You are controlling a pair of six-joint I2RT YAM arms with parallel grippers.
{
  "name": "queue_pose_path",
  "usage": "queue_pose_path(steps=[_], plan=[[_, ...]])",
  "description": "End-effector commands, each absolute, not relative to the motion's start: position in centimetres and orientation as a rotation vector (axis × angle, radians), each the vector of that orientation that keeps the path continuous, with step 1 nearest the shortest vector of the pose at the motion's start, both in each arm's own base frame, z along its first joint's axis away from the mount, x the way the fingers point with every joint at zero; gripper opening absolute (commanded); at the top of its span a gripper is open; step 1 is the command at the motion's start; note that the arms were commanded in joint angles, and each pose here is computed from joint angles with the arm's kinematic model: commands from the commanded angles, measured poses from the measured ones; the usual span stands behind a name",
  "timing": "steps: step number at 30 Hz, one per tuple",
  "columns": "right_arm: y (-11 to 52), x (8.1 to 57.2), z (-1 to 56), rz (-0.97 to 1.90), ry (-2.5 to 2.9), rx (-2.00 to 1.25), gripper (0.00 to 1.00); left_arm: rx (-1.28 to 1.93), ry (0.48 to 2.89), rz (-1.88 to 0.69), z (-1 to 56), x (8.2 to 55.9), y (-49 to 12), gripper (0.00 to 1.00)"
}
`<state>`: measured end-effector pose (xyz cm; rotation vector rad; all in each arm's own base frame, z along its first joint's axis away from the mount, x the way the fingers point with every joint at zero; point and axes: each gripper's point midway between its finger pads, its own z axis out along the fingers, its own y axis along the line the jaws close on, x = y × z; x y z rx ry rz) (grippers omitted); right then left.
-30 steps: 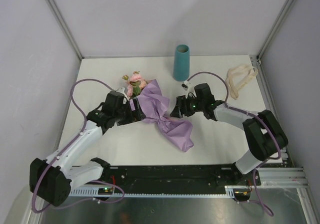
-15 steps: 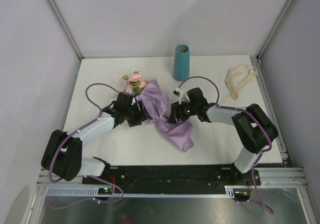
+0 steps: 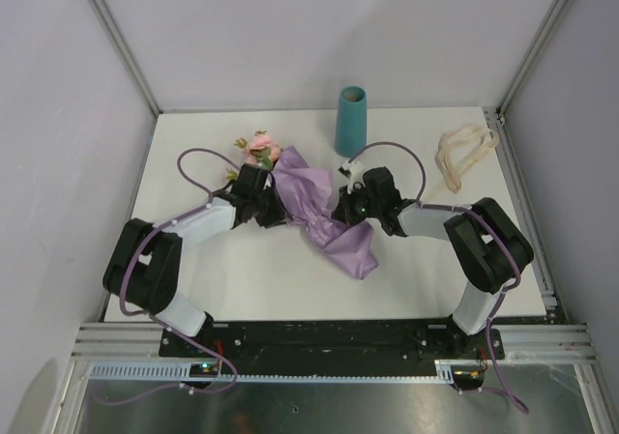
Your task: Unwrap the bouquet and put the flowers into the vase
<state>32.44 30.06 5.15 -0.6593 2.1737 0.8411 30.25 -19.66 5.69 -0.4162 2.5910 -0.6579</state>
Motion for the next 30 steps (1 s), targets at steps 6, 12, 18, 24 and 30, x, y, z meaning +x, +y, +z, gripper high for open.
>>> queue_pose_path(steps=[6, 12, 18, 24, 30], plan=[[26.7, 41.0, 12.0, 0.797, 1.935, -0.379, 0.00, -0.507, 2.466, -0.678, 8.2, 37.9, -20.1, 0.19], [27.4, 41.4, 14.4, 0.883, 1.865, -0.436, 0.03, -0.509, 2.446, -0.671, 8.9, 39.8, -20.1, 0.20], [29.0, 39.7, 15.3, 0.908, 1.852, -0.559, 0.33, -0.468, 2.363, -0.592, 12.5, 39.4, -18.3, 0.32], [30.0, 38.8, 14.4, 0.902, 1.873, -0.595, 0.46, -0.387, 2.309, -0.499, 16.8, 37.4, -15.9, 0.48], [30.4, 39.6, 14.6, 0.843, 1.858, -0.600, 0.47, -0.283, 2.299, -0.474, 19.7, 33.8, -14.5, 0.66]])
